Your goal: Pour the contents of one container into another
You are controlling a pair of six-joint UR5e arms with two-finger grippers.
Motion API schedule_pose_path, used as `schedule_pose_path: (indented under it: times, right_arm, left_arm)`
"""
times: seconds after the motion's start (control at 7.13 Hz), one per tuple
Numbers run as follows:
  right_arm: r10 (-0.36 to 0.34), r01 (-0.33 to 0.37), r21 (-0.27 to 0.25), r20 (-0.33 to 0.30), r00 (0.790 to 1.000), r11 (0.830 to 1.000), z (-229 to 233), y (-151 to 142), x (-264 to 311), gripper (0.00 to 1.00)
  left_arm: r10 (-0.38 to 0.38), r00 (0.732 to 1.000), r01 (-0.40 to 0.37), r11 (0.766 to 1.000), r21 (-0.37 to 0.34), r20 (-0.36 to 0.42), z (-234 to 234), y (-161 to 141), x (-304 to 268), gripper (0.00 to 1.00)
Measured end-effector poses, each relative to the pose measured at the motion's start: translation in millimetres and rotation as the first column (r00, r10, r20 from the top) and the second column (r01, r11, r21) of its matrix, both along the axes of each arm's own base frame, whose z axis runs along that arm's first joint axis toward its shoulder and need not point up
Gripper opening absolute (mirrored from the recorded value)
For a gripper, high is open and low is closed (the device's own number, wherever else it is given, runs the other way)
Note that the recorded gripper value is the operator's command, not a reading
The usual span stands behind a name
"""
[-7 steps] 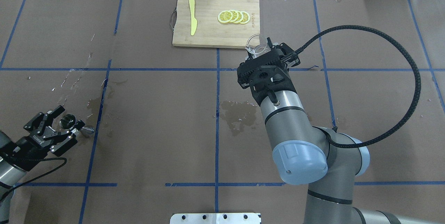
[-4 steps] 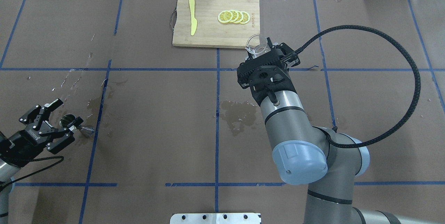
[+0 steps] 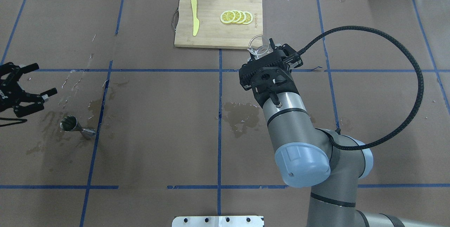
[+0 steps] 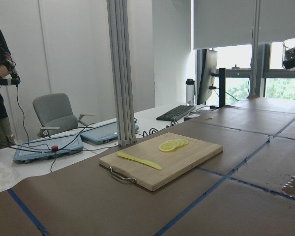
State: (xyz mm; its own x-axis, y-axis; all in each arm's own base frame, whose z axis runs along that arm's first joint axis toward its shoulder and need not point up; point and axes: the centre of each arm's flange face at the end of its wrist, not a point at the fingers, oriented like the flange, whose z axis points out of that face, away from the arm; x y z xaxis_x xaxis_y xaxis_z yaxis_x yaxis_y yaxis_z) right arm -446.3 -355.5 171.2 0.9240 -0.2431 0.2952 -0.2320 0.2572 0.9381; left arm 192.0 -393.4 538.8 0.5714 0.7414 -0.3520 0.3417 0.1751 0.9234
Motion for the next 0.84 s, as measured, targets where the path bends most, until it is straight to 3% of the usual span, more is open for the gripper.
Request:
schedule_pose_path:
  times: [0.14, 0.28, 0.56, 0.7, 0.84]
  right_arm:
    - [0.000, 0.000, 0.000, -0.001, 1.000, 1.000, 0.3, 0.0, -0.3, 0.00]
    - [0.000, 0.000, 0.000, -0.002, 1.000, 1.000, 0.7, 0.0, -0.5, 0.00]
    - [0.000, 0.000, -0.001, -0.002, 1.000, 1.000, 1.3, 0.3, -0.7, 0.00]
    - [0.002, -0.002, -0.001, -0.003, 1.000, 1.000, 1.9, 0.4, -0.7, 0.00]
    - [0.002, -0.002, -0.001, -0.004, 1.000, 1.000, 2.5, 1.0, -1.2, 0.00]
  left_arm:
    - [0.027, 0.995, -0.023, 0.999, -0.039, 0.100, 3.7, -26.1, -33.5, 0.99]
    - [0.026, 0.973, -0.013, 0.998, -0.057, 0.230, 7.8, -50.6, -65.8, 0.99]
    - [0.004, 0.885, 0.068, 0.988, -0.137, 0.465, 11.8, -95.6, -118.8, 0.99]
    - [0.013, 0.841, 0.120, 0.971, -0.209, 0.541, 13.9, -114.7, -146.0, 1.00]
    - [0.019, 0.814, 0.174, 0.946, -0.274, 0.580, 12.4, -132.2, -173.8, 1.00]
